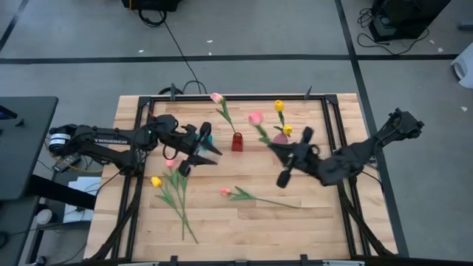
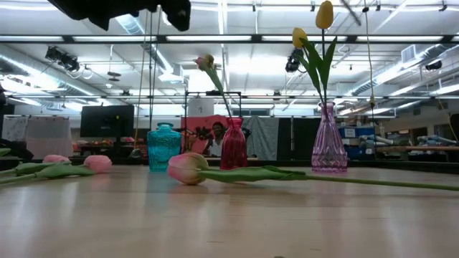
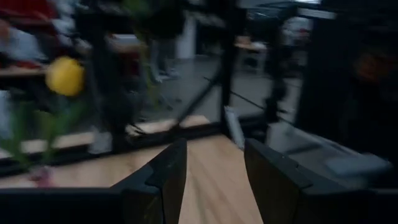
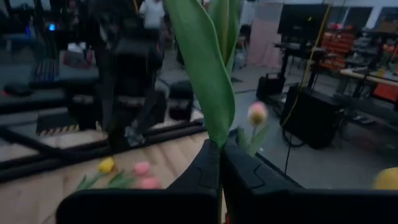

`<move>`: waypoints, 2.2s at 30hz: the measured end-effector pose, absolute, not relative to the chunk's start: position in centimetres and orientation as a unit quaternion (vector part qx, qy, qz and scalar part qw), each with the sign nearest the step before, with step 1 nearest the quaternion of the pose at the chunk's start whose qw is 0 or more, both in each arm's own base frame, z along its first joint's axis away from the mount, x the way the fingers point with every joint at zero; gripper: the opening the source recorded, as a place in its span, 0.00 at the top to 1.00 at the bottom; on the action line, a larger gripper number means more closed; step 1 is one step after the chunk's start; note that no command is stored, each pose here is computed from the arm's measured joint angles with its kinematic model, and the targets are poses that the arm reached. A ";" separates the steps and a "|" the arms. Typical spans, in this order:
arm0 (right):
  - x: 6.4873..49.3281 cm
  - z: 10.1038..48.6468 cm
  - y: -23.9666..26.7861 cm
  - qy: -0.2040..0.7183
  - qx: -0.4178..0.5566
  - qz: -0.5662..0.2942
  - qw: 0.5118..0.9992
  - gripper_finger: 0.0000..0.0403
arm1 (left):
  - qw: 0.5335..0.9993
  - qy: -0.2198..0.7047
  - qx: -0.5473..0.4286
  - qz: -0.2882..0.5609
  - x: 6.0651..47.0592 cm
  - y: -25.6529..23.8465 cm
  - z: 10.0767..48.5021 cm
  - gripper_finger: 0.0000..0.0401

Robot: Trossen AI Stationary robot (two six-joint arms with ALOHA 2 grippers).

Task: Sort flowers into vase by color
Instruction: Put the top pink flower into the red vase

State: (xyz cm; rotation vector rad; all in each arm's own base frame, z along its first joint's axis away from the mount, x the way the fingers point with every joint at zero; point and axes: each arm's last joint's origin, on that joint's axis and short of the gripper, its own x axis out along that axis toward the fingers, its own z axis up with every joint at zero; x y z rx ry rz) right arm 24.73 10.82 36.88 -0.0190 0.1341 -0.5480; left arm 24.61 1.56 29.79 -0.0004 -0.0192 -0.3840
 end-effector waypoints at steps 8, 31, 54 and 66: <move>30.3 33.0 11.3 0.088 -0.023 -0.244 0.965 0.97 | 0.986 -0.079 -0.033 -0.143 26.2 1.7 30.0 0.58; 35.0 31.0 10.1 0.032 -0.071 -0.259 0.963 0.97 | 0.987 -0.077 -0.006 -0.142 26.7 1.7 29.6 0.58; 35.5 30.3 9.3 0.045 -0.055 -0.224 0.972 0.94 | 0.988 -0.108 0.000 -0.110 27.3 1.9 29.5 0.70; 35.1 30.4 9.6 0.055 -0.066 -0.242 0.966 0.86 | 0.990 -0.097 0.008 -0.106 27.5 2.0 29.1 0.97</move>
